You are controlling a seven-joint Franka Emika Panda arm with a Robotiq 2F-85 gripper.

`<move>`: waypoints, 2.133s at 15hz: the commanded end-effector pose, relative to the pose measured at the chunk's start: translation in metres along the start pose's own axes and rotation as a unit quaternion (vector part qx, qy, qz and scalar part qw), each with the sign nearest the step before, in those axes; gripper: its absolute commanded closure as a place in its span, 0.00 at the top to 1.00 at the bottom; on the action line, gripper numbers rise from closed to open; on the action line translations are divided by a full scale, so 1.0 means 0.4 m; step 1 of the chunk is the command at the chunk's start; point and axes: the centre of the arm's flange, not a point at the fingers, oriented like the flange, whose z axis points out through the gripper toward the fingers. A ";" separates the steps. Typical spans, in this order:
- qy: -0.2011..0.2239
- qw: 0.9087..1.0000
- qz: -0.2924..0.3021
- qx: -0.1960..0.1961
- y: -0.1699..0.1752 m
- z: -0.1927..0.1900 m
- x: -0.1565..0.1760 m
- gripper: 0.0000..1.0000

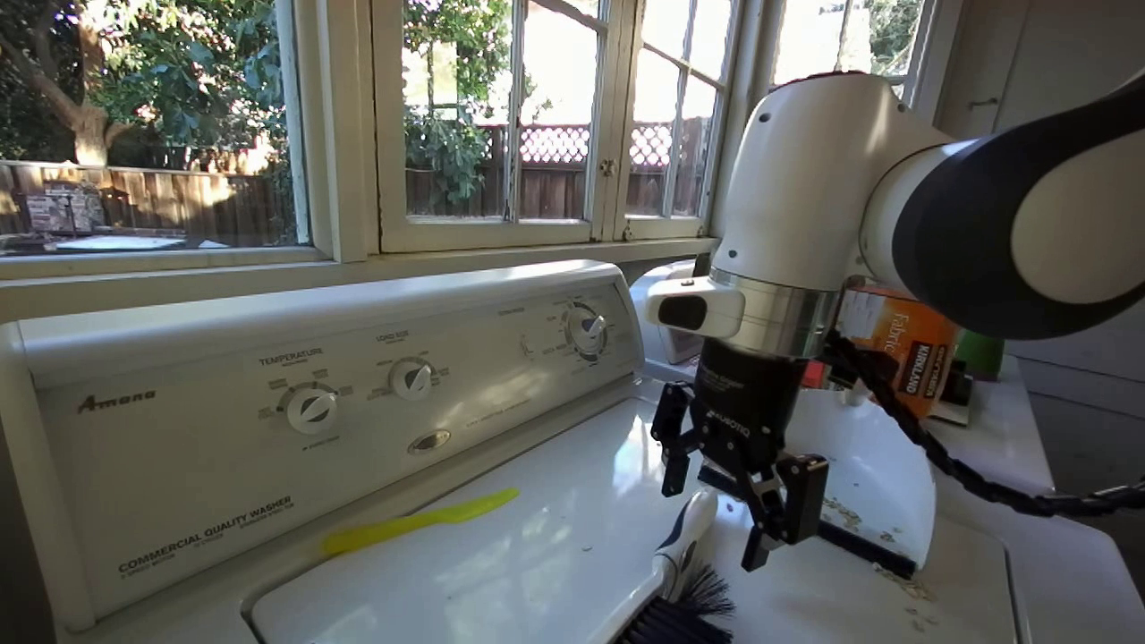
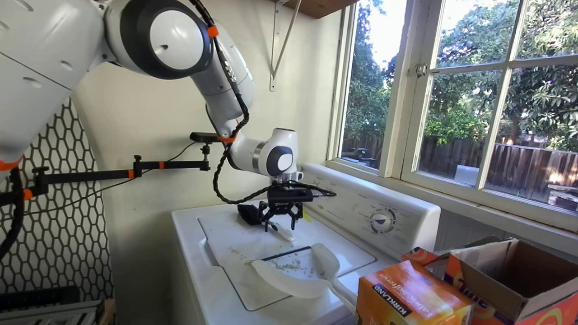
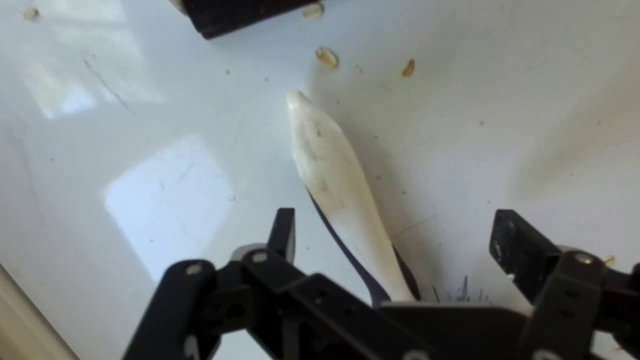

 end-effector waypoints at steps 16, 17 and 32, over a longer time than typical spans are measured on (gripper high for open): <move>0.000 0.998 0.057 -0.002 0.051 0.022 -0.026 1.00; 0.002 0.998 0.060 0.001 0.053 0.020 -0.029 1.00; 0.045 0.993 0.072 0.077 0.066 0.042 -0.049 0.49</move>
